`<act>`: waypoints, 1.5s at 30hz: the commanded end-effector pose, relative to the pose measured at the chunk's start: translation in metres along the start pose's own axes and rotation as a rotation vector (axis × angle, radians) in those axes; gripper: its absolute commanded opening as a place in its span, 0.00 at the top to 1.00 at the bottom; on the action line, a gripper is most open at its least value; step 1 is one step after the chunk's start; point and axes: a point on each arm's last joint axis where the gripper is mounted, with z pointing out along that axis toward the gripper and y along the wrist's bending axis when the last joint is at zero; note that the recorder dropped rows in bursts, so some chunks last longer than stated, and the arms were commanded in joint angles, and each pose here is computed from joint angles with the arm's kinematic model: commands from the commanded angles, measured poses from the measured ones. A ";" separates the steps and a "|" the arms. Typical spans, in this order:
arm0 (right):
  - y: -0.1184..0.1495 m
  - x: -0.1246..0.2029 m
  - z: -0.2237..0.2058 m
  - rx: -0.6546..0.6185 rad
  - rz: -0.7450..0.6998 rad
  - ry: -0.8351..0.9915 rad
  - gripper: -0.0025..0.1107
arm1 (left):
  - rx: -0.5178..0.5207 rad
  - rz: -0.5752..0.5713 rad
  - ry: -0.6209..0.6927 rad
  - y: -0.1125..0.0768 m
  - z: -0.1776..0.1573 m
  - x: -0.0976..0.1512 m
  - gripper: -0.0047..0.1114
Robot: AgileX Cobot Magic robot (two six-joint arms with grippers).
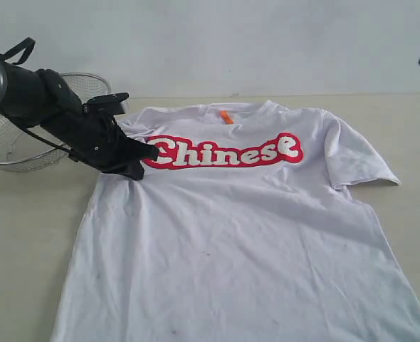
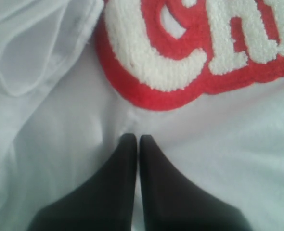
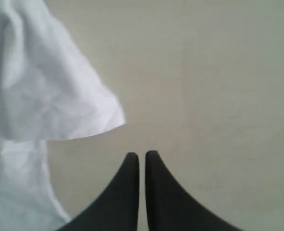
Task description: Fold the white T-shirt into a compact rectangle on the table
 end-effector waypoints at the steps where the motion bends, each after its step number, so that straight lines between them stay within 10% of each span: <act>1: -0.020 0.031 0.023 -0.454 0.084 -0.097 0.98 | -0.021 0.042 0.133 0.014 0.016 0.022 0.92; 9: -0.026 0.069 0.083 -0.497 0.154 -0.040 0.94 | -0.018 0.038 0.134 0.013 0.016 0.022 0.92; 18: -0.036 0.063 0.119 -0.482 0.284 -0.086 0.46 | -0.018 0.040 0.134 0.014 0.016 0.022 0.92; 38: -0.013 0.054 0.174 -0.422 0.400 -0.072 0.48 | -0.009 0.037 0.136 0.013 0.016 0.023 0.92; 45: -0.018 0.050 0.175 -0.370 0.410 -0.115 0.83 | -0.007 0.037 0.139 0.012 0.016 0.023 0.92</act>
